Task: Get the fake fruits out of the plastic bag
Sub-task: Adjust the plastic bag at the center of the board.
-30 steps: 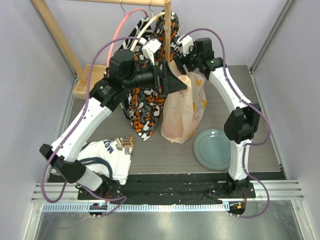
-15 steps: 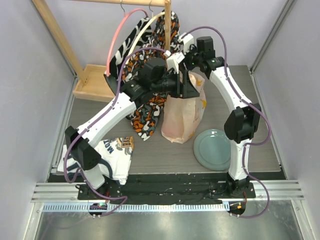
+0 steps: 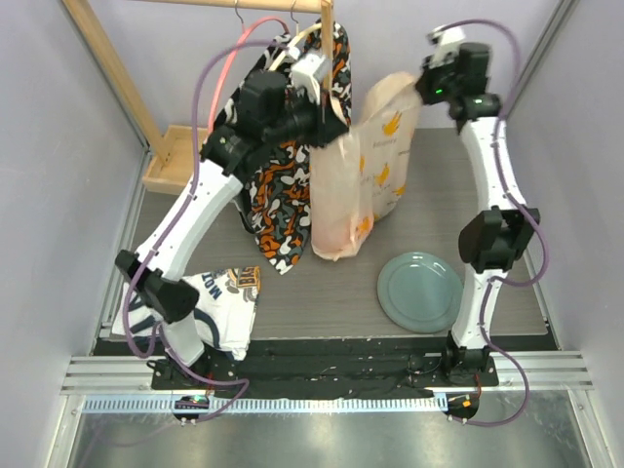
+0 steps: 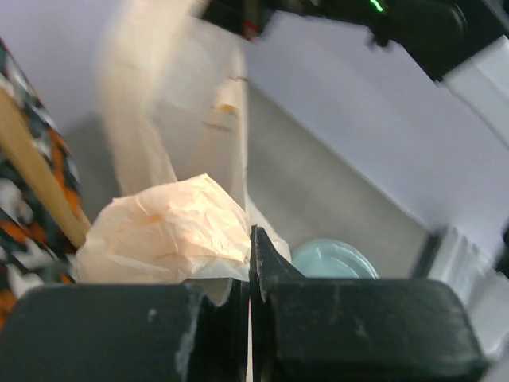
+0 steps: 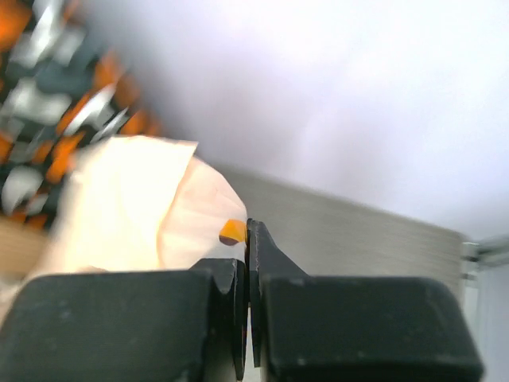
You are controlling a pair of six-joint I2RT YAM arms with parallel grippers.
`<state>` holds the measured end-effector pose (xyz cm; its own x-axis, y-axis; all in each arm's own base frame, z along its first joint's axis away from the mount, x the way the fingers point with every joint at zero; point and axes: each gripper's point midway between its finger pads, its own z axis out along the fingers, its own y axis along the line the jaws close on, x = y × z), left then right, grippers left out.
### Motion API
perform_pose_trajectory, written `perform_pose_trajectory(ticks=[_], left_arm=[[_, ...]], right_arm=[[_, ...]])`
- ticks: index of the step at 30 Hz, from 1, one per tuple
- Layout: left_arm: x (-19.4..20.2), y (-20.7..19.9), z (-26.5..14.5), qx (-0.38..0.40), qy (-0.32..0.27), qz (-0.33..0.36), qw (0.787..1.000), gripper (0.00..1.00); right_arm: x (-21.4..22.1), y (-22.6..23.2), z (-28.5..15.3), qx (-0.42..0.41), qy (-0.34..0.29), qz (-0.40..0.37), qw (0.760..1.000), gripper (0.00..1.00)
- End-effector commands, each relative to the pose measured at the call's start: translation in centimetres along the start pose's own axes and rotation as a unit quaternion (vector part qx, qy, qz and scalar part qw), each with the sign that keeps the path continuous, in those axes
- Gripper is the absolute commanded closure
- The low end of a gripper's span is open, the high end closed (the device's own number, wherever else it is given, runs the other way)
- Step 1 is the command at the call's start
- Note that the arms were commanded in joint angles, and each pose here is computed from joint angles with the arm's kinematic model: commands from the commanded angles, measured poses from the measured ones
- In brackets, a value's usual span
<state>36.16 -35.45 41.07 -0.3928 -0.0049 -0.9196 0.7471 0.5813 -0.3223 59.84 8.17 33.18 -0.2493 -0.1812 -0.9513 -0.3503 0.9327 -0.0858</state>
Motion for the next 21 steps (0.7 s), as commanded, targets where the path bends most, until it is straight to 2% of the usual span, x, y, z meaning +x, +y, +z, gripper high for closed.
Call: perform_pose_trajectory(ticks=[1,3,4,5,6,7,8,9,10,11,12,13,14,17,19,21], left_arm=[[-7.3,1.0,-0.4,-0.01,-0.083,0.115,0.99,1.0],[-8.6,0.7,0.7,0.005,-0.098,0.132,0.986,1.0],[-8.8,0.5,0.9,0.013,-0.101,0.14,0.985,1.0],[-8.5,-0.4,1.0,0.041,-0.097,0.146,0.984,1.0],[-7.9,-0.6,1.0,0.052,-0.087,0.148,0.984,1.0],[-5.8,-0.3,1.8,0.063,-0.057,0.143,0.986,1.0],[-4.6,-0.8,1.2,0.078,-0.036,0.137,0.987,1.0],[-2.9,-0.7,1.2,0.083,-0.014,0.128,0.988,1.0],[1.8,0.8,2.4,0.083,0.045,0.101,0.99,1.0],[3.7,0.9,2.2,0.09,0.067,0.098,0.989,1.0],[5.1,0.3,1.4,0.1,0.081,0.095,0.987,1.0],[9.7,1.5,1.7,0.092,0.13,0.073,0.985,1.0],[10.9,1.6,1.6,0.09,0.135,0.069,0.984,1.0],[15.5,1.9,0.4,0.08,0.173,0.045,0.981,1.0],[17.4,1.2,-0.6,0.085,0.189,0.021,0.978,1.0],[17.8,0.3,-1.0,0.09,0.192,0.008,0.977,1.0]], right_arm=[[-10.3,-12.3,-8.6,0.145,-0.151,0.052,0.976,0.99],[-10.2,-14.4,-10.5,0.161,-0.153,0.064,0.973,0.99],[-11.4,-14.0,-12.6,0.161,-0.165,0.063,0.971,0.99],[-11.3,-13.5,-13.4,0.15,-0.161,0.062,0.974,0.99],[-8.4,-13.3,-13.0,0.144,-0.126,0.074,0.979,0.99],[-9.6,-11.8,-15.9,0.141,-0.138,0.056,0.979,0.99],[-4.6,-10.6,-14.8,0.122,-0.085,0.072,0.986,0.99],[-2.9,-9.6,-15.4,0.112,-0.071,0.07,0.989,0.99],[-1.1,-8.7,-15.8,0.105,-0.059,0.057,0.991,0.99],[3.0,-6.8,-17.4,0.101,-0.025,0.063,0.993,0.99],[5.4,-6.0,-18.0,0.101,-0.005,0.061,0.993,0.99],[7.8,-5.2,-18.9,0.102,0.016,0.059,0.993,0.99],[12.1,-3.7,-20.3,0.104,0.054,0.06,0.991,0.99],[19.0,-0.9,-23.8,0.107,0.121,0.062,0.985,0.99],[21.9,0.8,-25.6,0.098,0.159,0.07,0.98,0.99],[23.4,2.1,-27.3,0.092,0.174,0.063,0.978,0.92]])
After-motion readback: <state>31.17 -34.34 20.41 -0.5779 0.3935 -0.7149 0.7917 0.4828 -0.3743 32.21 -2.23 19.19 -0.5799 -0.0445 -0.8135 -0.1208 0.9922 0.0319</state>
